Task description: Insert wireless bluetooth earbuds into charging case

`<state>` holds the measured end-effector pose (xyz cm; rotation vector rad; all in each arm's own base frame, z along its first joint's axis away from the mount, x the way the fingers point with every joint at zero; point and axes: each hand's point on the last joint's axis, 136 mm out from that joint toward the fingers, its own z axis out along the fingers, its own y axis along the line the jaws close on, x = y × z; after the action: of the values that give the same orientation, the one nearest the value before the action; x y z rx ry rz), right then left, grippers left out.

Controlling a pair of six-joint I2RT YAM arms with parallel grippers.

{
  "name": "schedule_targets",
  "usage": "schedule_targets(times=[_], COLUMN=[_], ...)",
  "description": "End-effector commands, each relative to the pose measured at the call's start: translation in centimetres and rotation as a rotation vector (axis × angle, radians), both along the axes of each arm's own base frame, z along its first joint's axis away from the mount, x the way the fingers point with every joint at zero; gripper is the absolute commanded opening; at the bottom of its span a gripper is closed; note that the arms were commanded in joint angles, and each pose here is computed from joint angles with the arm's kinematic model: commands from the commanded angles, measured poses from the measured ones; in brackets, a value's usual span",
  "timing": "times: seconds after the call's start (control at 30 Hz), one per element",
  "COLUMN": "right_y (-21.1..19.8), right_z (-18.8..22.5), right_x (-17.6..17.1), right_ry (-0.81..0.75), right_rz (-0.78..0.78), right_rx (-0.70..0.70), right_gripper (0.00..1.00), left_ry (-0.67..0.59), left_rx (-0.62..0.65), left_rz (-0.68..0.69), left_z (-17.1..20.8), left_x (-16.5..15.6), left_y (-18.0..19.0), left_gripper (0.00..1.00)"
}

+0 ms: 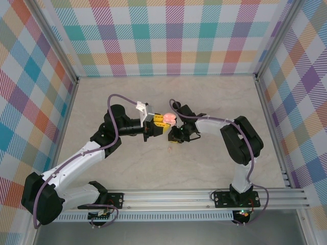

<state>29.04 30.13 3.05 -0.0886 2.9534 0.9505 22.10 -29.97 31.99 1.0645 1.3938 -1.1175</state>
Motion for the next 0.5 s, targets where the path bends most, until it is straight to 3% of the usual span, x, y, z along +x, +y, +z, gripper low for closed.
schedule_targets(times=[0.0, 0.47], right_y=[0.6, -0.2], right_z=[2.4, 3.4], right_x=[0.9, 0.7], right_ry=[-0.074, -0.198], right_rz=[0.035, 0.349], right_rx=[0.017, -0.115], right_gripper=[0.20, 0.51], left_ry=[-0.017, -0.022], left_rx=[-0.007, -0.012], left_rz=[-0.003, -0.002], left_z=[0.4, 0.5], left_x=[-0.7, -0.7], left_y=[0.1, 0.1], left_gripper=[0.09, 0.09])
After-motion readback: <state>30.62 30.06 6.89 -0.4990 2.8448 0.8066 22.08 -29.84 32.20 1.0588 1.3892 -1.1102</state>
